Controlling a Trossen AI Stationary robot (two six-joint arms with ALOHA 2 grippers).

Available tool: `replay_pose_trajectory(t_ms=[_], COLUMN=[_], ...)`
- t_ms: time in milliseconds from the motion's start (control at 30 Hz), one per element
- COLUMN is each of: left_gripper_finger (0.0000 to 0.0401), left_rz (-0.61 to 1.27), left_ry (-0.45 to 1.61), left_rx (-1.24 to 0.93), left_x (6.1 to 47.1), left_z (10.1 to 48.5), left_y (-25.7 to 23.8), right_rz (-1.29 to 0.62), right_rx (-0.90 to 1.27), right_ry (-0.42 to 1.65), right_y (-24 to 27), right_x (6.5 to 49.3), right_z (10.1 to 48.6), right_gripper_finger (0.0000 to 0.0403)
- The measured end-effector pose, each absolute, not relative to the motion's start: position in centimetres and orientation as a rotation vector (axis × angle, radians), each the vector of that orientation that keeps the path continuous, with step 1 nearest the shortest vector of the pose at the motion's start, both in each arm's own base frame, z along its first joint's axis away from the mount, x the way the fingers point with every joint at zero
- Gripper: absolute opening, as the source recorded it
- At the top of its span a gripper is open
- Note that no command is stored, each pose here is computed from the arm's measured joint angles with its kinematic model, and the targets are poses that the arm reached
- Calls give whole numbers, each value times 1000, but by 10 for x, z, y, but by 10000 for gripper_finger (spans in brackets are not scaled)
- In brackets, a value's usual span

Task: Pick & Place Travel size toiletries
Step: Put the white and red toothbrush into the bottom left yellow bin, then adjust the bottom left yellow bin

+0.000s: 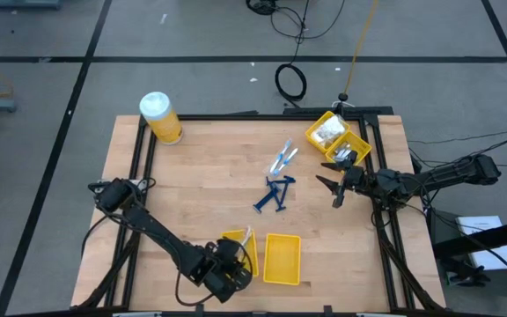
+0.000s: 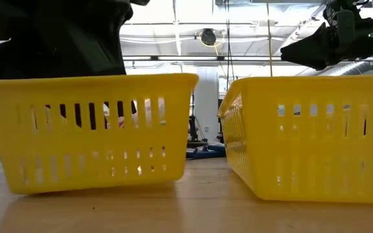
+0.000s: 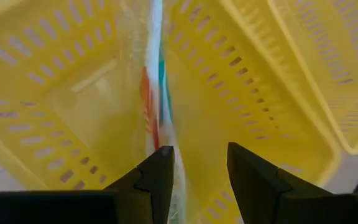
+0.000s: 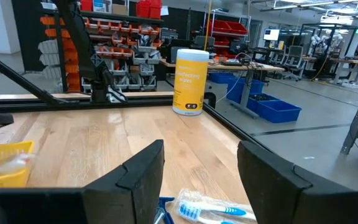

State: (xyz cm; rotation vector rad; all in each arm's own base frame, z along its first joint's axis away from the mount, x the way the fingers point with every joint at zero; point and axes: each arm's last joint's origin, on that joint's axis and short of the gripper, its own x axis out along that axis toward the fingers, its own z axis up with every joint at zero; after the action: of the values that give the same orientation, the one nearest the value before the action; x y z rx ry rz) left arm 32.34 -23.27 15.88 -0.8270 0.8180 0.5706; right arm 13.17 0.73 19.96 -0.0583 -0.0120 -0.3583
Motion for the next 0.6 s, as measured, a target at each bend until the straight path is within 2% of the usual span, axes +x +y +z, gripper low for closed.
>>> replay_pose_trajectory(t_ms=[133,367,433,600], left_gripper_finger=[147,147,147,147], left_rz=[501,384,427,688], left_ry=[816,731,752,765], left_rx=[-780,-680,-640,-571], left_x=[329,344,338,296], left_z=[168,207,219,230], left_y=[-236,-245,-245,-241], right_rz=[-358,-358,-358,-359], right_rx=[-58,-59,-59,-60], right_ry=[-12,-11,-11,-11], right_y=[7,7,7,7], right_x=[132,132,132,132], right_z=[200,200,200,200], right_gripper_finger=[192,192,192,192])
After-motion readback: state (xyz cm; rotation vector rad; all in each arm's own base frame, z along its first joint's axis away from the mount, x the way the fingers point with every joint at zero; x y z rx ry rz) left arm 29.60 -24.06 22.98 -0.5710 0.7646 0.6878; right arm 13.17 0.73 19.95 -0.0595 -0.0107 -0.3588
